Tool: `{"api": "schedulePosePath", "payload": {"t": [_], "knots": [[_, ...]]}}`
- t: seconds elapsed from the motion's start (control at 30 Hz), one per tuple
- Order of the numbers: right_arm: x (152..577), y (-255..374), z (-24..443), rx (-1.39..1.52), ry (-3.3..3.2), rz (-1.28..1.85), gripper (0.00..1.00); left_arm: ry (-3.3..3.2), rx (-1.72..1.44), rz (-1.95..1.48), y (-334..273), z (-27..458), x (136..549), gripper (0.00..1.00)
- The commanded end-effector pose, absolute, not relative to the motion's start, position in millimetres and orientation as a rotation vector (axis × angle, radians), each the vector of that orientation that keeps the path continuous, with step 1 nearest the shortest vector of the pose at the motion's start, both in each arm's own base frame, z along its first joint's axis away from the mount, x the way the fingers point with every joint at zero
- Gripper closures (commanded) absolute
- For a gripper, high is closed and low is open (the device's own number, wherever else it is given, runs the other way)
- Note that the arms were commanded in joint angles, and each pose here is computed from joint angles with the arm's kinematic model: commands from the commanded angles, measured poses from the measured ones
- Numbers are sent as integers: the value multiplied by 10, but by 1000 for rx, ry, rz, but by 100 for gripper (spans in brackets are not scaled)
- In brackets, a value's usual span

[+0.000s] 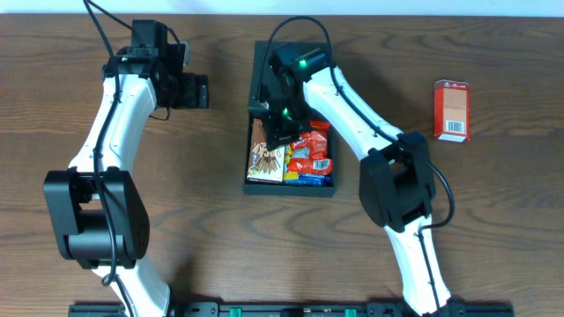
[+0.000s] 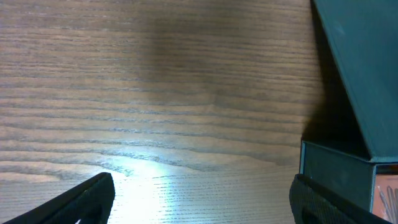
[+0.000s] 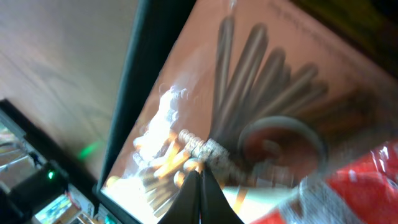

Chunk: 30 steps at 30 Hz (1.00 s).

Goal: Pack container
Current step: 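Release the stick box and press it down with the right gripper, then move the right gripper to the red-white carton and grasp it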

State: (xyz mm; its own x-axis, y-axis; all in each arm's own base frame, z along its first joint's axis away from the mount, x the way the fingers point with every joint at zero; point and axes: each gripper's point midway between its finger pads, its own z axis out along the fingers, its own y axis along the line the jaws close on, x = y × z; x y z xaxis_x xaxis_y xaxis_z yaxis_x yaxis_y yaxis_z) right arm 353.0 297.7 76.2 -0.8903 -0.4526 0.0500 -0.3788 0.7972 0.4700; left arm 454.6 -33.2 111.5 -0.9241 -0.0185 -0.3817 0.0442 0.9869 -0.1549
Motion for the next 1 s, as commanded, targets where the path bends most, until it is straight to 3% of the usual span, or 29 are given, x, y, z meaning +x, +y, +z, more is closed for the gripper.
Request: {"api": "schedulePosePath", "payload": {"t": [0.0,0.13,0.17,0.27,0.37,0.4,0.43,0.73,0.97], "knots": [[3869,2767,1296,762,-3000,-627,98,2743,39,-221,-319,1100,4539,9],[4420,1851,1838,549,-3328,-198,98,2743,38,-221,-319,1100,4539,9],[4550,1500,1926,394,-3393,-79,93,2743,38,-221,-319,1100,4537,9],[4689,689,1909,60,-3408,138,71,2743,32,-222,-319,1100,4538,9],[4689,-37,1700,-166,-3324,269,29,2743,33,-222,-319,1100,4539,9],[4661,-374,1575,-229,-3273,337,5,2743,33,-222,-319,1100,4539,9],[4631,-565,1513,-260,-3243,375,1,2743,33,-222,-319,1100,4539,9],[4571,-1472,949,-531,-3135,460,1,2739,29,-224,-320,1105,4548,8],[4713,-1353,516,-430,-3208,265,1,2732,19,-225,-320,1112,4565,8]]}}
